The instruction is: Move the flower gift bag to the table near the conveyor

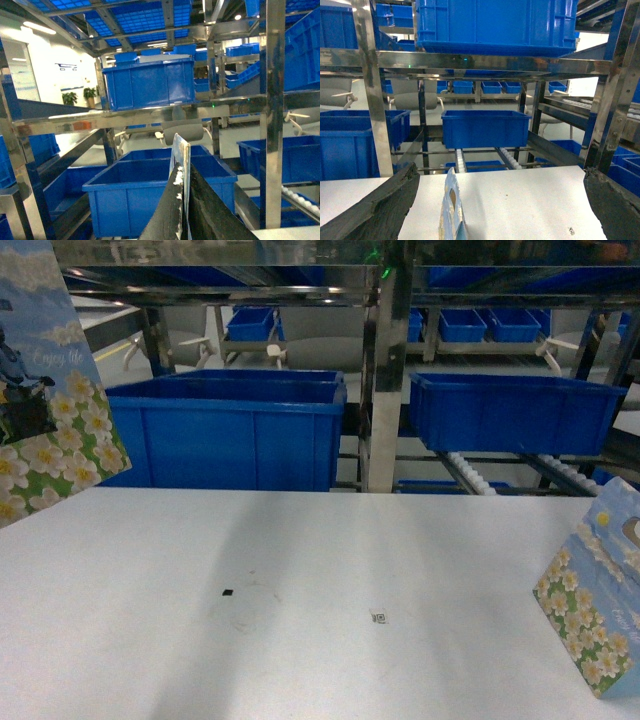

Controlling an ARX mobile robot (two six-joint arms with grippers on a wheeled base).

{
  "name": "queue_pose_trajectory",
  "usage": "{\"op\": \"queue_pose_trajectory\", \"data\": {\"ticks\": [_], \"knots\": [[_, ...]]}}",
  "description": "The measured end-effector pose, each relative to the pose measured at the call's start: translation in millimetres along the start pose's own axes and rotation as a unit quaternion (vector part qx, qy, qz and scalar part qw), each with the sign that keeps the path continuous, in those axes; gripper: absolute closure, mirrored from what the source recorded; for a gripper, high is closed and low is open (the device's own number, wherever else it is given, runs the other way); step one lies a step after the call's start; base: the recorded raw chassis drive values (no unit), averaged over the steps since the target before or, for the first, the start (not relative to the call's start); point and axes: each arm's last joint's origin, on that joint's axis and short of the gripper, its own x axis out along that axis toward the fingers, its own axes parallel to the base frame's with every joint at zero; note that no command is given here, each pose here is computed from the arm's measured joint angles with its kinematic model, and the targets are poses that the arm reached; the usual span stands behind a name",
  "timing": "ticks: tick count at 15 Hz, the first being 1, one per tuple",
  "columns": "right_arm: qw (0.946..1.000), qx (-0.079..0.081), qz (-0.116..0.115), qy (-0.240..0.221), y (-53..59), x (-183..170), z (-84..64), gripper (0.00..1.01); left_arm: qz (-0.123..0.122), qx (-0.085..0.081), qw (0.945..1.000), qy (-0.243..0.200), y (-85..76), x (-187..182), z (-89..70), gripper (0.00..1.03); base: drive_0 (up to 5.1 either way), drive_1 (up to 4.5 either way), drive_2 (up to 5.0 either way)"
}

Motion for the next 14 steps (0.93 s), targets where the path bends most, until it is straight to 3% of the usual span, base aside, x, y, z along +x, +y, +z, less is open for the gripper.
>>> {"op": "queue_pose_trajectory", "data": {"ticks": [3, 7, 10, 14], "knots": [[1.0000, 0.000, 0.000, 0.000, 0.0, 0.0, 0.1, 0.03, 0.021, -0.010, 0.9997, 0.010, -12.0, 19.0, -18.1, 1.01, 0.0, 0.00, 0.0], [1.0000, 0.000, 0.000, 0.000, 0.0, 0.0, 0.0, 0.03, 0.009, 0.011, 0.9947, 0.102, -31.0, 40.5, -67.2, 1.01, 0.0, 0.00, 0.0], [1.0000, 0.000, 0.000, 0.000, 0.0, 0.0, 0.0, 0.03, 0.003, 0.019, 0.9901, 0.139, -41.3, 51.8, -92.1, 1.01, 0.0, 0.00, 0.0], [1.0000, 0.000, 0.000, 0.000, 0.0, 0.0, 0.0, 0.03, 0.008, -0.003, 0.9899, 0.142, -52.9, 73.0, -104.4, 1.01, 0.0, 0.00, 0.0]]}}
